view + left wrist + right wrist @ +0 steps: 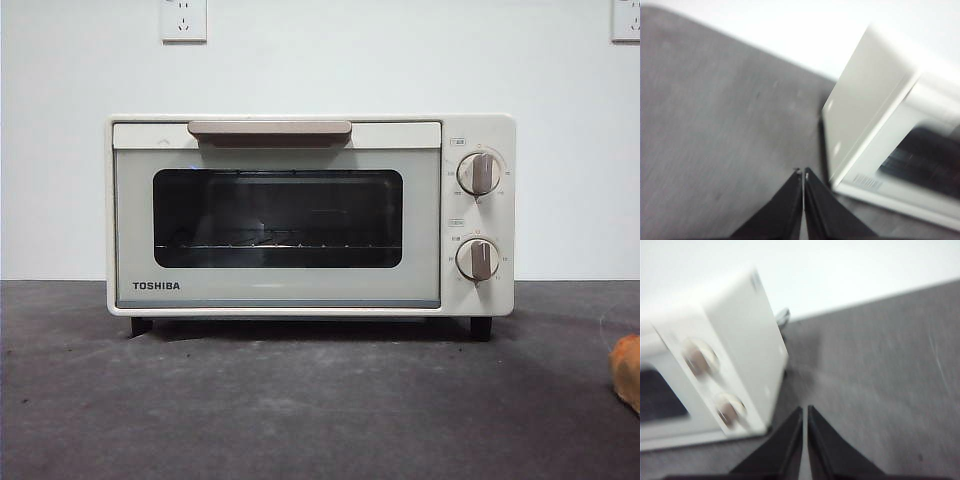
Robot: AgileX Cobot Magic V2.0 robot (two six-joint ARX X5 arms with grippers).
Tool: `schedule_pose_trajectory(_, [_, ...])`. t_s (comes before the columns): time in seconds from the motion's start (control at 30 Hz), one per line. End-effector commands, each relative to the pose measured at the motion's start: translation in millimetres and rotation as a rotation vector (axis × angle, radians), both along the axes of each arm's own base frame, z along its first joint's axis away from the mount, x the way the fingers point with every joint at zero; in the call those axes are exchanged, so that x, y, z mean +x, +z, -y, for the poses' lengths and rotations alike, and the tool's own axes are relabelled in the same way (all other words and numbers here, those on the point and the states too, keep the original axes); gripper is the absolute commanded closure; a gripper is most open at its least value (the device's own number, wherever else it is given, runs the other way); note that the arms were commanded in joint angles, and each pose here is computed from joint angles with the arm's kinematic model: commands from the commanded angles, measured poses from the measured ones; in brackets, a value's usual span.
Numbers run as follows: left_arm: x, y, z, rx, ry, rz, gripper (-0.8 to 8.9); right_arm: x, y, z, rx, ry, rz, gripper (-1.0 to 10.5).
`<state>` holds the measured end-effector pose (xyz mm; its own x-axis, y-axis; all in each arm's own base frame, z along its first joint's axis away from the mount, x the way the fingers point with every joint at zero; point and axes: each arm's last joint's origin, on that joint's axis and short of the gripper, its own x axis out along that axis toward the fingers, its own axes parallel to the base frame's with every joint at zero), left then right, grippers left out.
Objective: The left arm flap open the oven, the right arm pick bread and place it into oven, the left arm flap close the oven
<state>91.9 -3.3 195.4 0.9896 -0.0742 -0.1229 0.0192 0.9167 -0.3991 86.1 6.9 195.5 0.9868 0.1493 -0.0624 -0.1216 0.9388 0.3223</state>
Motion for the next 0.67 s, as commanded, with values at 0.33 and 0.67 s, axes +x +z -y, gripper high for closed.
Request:
schedule_pose_trajectory(0.33, [15,104,8,-0.016,-0.170,-0.042,8.02,-23,94,-3,0.021,0.134,-0.078,9.3])
schedule_pose_trajectory(0.67, [33,155,32,0.048,-0.497,-0.110,8.02,-23,148,-9,-0.090,0.398,-0.194,9.3])
